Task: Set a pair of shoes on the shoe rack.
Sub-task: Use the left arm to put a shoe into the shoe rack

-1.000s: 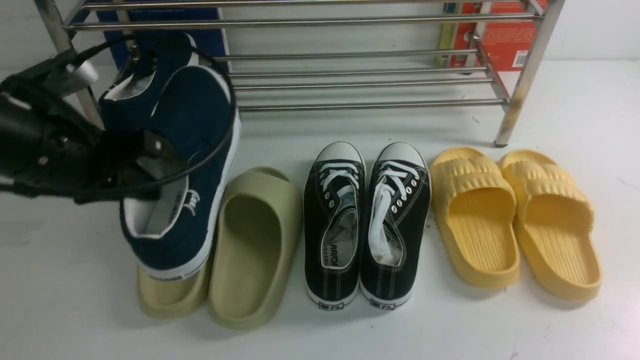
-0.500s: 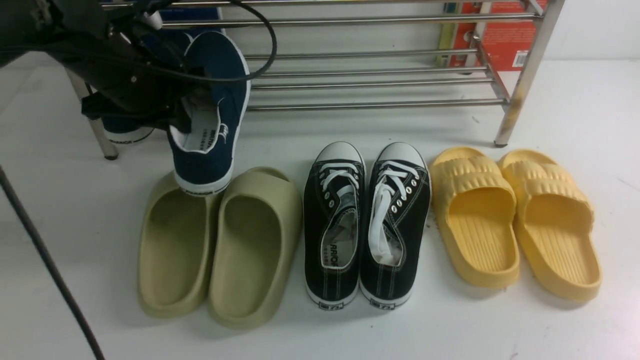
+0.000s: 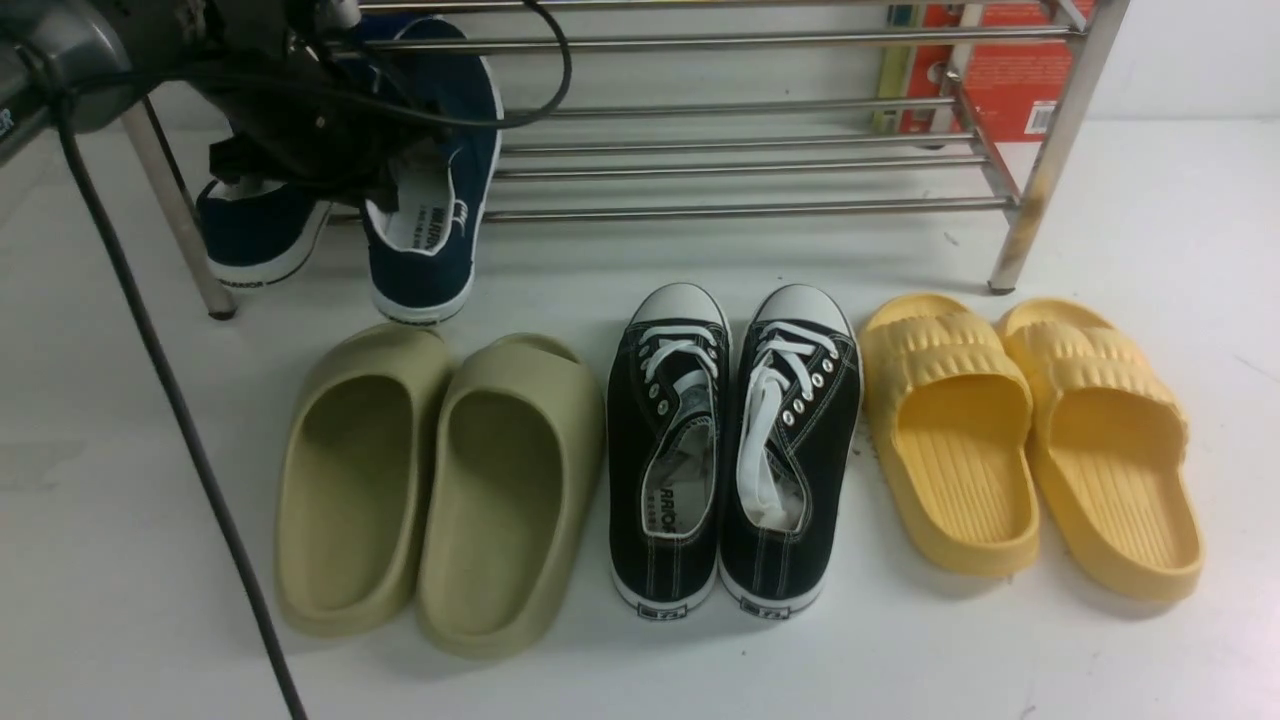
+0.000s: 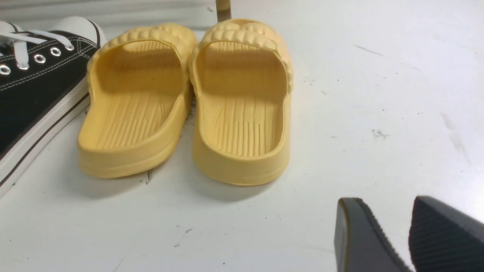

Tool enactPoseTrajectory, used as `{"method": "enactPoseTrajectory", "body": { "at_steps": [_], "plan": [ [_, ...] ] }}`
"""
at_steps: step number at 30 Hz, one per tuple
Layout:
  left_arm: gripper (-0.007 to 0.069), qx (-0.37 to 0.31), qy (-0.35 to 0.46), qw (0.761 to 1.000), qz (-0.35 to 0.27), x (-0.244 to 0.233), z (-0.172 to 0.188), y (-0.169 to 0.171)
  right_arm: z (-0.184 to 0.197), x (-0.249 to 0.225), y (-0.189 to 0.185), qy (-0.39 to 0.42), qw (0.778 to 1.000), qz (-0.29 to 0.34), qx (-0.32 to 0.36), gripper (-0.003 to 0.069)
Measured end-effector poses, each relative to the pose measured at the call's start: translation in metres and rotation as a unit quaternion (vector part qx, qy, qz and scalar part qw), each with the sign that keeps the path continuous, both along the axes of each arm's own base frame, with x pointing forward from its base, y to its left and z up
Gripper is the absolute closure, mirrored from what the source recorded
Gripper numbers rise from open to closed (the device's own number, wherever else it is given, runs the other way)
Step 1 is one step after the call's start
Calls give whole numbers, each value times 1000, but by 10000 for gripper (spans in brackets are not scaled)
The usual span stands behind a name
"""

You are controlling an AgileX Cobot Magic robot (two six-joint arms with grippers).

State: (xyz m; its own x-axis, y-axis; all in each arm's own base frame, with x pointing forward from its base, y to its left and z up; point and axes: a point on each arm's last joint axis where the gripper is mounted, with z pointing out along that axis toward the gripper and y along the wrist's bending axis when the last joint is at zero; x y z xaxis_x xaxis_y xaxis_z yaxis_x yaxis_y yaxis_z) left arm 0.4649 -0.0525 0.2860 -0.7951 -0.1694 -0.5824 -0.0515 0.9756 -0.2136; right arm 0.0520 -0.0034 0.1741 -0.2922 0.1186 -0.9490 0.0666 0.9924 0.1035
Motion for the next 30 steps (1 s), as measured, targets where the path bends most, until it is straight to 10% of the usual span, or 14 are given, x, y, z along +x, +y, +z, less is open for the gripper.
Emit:
{"method": "enactPoseTrajectory", "body": {
  "at_steps": [30],
  "plan": [
    [627, 4, -80, 997, 13, 33, -32, -1, 0, 0, 0, 0, 1000, 0, 0, 419]
  ]
}}
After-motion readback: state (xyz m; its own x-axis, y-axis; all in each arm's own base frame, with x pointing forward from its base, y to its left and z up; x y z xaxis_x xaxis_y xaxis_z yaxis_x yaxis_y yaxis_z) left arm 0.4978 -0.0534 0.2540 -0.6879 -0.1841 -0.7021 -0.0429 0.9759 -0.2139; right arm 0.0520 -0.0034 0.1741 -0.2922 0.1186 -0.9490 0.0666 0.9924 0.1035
